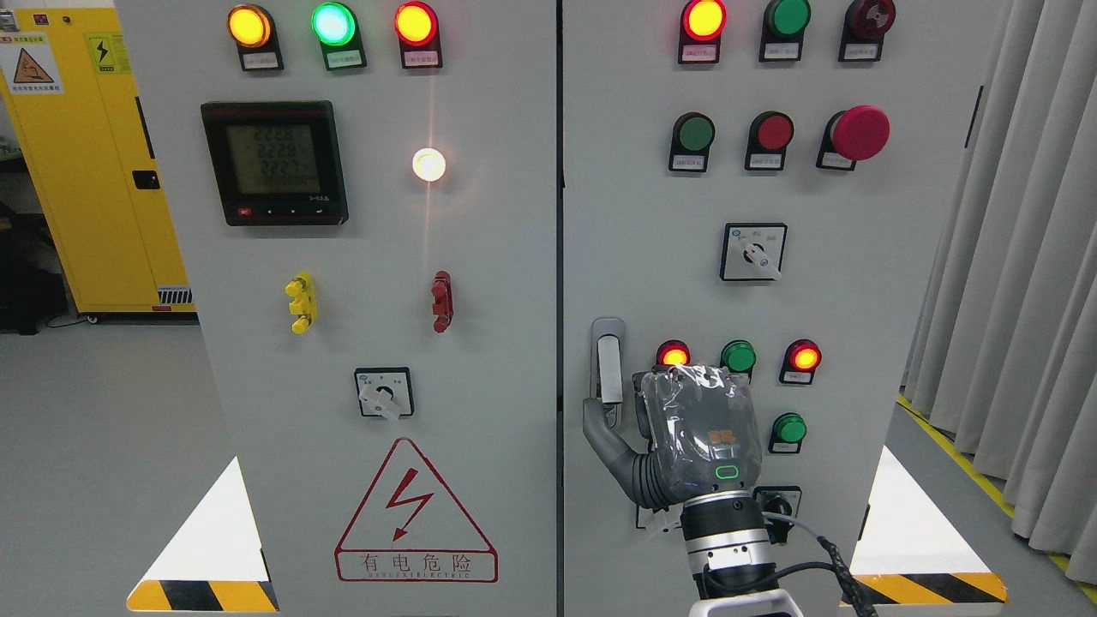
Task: Release door handle
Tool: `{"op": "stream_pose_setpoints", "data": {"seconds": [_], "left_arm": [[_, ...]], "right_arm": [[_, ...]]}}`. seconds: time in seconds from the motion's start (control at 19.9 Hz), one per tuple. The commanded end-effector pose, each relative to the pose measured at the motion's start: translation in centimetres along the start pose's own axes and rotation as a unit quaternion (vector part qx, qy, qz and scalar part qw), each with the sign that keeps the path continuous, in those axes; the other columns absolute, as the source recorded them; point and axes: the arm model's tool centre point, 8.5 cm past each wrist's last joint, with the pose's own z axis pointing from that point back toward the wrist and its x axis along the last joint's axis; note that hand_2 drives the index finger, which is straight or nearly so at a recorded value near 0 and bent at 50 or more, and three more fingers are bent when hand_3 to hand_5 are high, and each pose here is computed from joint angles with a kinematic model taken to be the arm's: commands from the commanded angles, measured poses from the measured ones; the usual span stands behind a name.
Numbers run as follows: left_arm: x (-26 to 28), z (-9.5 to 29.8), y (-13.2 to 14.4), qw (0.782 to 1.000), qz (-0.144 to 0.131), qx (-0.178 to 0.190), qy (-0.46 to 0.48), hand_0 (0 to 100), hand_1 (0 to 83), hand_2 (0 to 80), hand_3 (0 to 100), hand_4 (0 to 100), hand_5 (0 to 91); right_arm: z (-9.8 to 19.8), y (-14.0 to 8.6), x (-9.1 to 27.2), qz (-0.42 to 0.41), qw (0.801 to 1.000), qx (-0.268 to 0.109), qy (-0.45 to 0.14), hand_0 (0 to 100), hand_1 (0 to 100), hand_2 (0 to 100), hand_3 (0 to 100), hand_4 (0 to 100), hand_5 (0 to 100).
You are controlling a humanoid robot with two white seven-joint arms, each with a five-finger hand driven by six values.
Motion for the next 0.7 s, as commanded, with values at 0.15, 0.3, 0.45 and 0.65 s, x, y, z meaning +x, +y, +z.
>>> {"op": "stream_pose_setpoints", "data": {"seconds": [0.15, 0.3, 0.45, 0.65], "left_arm": [[0.0, 0.0, 0.0, 1.0, 0.0, 0.0, 0.0, 12, 55.6, 0.0, 0, 0, 0.0], [0.0, 0.0, 0.0, 1.0, 0.0, 0.0, 0.0, 12, 55.6, 0.0, 0, 0, 0.0], [0.0, 0.0, 0.0, 1.0, 0.0, 0.0, 0.0, 12, 55.6, 0.0, 0, 0, 0.0], [0.0, 0.0, 0.0, 1.0, 0.0, 0.0, 0.0, 12, 55.6, 0.0, 0, 0, 0.0]], "right_arm": [[-0.24, 0.29, -0.12, 0.001, 1.0, 0.004, 0.007, 47, 26, 98, 100, 100, 100], [-0.24, 0.25, -0.28, -0.001, 1.0, 0.003, 0.014, 49, 28, 98, 100, 100, 100], [-0.2, 0.24, -0.28, -0.001, 1.0, 0.003, 0.015, 50, 28, 98, 100, 100, 100], [-0.2, 0.18, -0.27, -0.001, 1.0, 0.002, 0.015, 53, 29, 98, 100, 100, 100]]}}
